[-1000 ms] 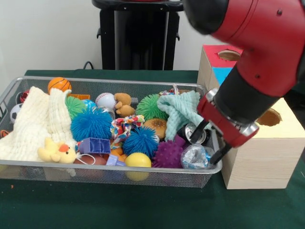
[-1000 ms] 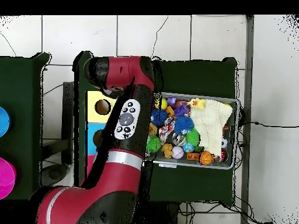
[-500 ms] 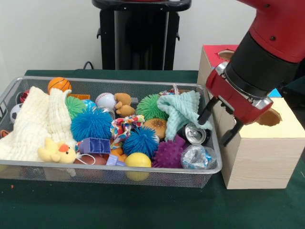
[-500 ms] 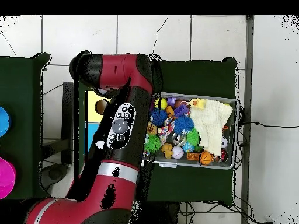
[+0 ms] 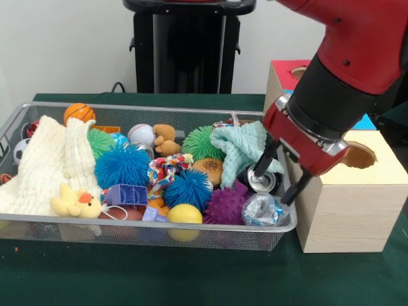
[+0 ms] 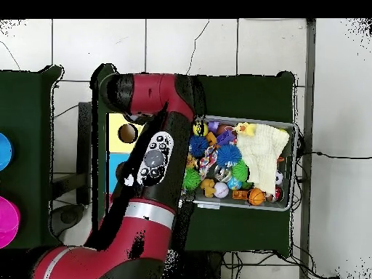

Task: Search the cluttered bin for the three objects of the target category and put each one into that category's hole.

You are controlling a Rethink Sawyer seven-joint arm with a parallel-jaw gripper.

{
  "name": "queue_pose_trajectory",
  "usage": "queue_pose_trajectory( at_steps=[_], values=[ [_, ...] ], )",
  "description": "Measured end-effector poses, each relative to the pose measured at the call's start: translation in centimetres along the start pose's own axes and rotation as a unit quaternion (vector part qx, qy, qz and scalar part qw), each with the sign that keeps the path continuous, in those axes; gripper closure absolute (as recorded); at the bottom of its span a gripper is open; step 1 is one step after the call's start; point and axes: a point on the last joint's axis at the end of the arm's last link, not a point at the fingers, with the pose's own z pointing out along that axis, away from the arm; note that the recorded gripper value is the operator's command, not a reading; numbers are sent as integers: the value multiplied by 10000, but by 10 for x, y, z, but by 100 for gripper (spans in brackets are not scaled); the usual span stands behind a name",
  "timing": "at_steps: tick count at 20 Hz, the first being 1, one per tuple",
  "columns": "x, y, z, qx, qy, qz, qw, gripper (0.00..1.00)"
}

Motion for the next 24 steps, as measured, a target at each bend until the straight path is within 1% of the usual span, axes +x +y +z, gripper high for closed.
queue_pose_trajectory(
  at_steps=[3, 6, 9, 12, 14, 24],
  values=[
    [-2, 2, 10, -124, -119, 5, 9999, 0],
    [-2, 4, 30, -305, -275, 10, 9992, 0],
    [2, 5, 46, -409, -339, 8, 9986, 0],
    [7, 7, 61, -476, -353, -11, 9982, 0],
    [15, 7, 75, -469, -285, -23, 9985, 0],
    [19, 3, 73, -504, -196, 23, 9985, 0]
  ],
)
